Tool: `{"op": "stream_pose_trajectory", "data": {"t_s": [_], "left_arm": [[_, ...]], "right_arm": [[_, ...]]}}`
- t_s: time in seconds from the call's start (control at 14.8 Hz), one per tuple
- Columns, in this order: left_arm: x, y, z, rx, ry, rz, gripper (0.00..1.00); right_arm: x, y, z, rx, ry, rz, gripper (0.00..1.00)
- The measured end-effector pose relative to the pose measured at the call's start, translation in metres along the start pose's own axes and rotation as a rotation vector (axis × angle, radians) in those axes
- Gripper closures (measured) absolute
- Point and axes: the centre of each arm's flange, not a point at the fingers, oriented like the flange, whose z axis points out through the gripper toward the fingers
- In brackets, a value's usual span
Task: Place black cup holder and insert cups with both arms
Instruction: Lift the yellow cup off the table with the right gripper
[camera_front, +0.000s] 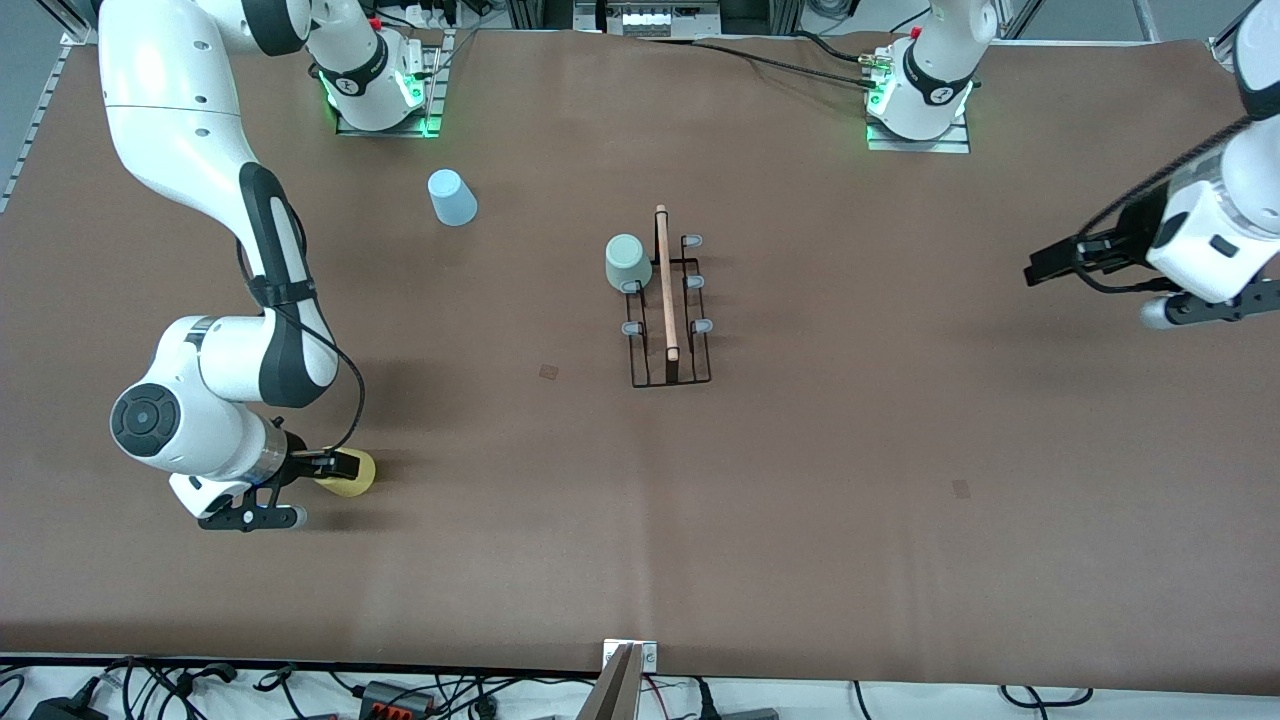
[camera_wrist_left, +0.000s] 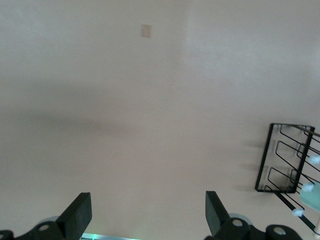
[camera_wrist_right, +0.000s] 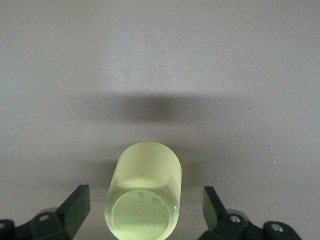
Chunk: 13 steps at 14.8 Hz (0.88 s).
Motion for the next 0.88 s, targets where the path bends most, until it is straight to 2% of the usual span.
{"op": "stream_pose_trajectory", "data": {"t_s": [0.41, 0.61, 0.81, 0.88], "left_arm": [[-0.01, 0.102, 0.035, -0.016, -0.003, 0.102, 0.0], [-0.01, 0.109, 0.038, -0.02, -0.002, 0.099, 0.0], [0.001, 0.083, 0.029, -0.026, 0.013, 0.053, 0.0], [0.006, 0.068, 0.023, -0.03, 0.017, 0.027, 0.0]], "right_arm": [[-0.002, 0.0, 0.017, 0.017, -0.022, 0.013, 0.0], [-0.003, 0.0, 0.02, 0.016, -0.025, 0.013, 0.0], [-0.003, -0.001, 0.021, 0.016, -0.027, 0.012, 0.11], [-0.003, -0.001, 0.021, 0.017, -0.027, 0.012, 0.22]]}}
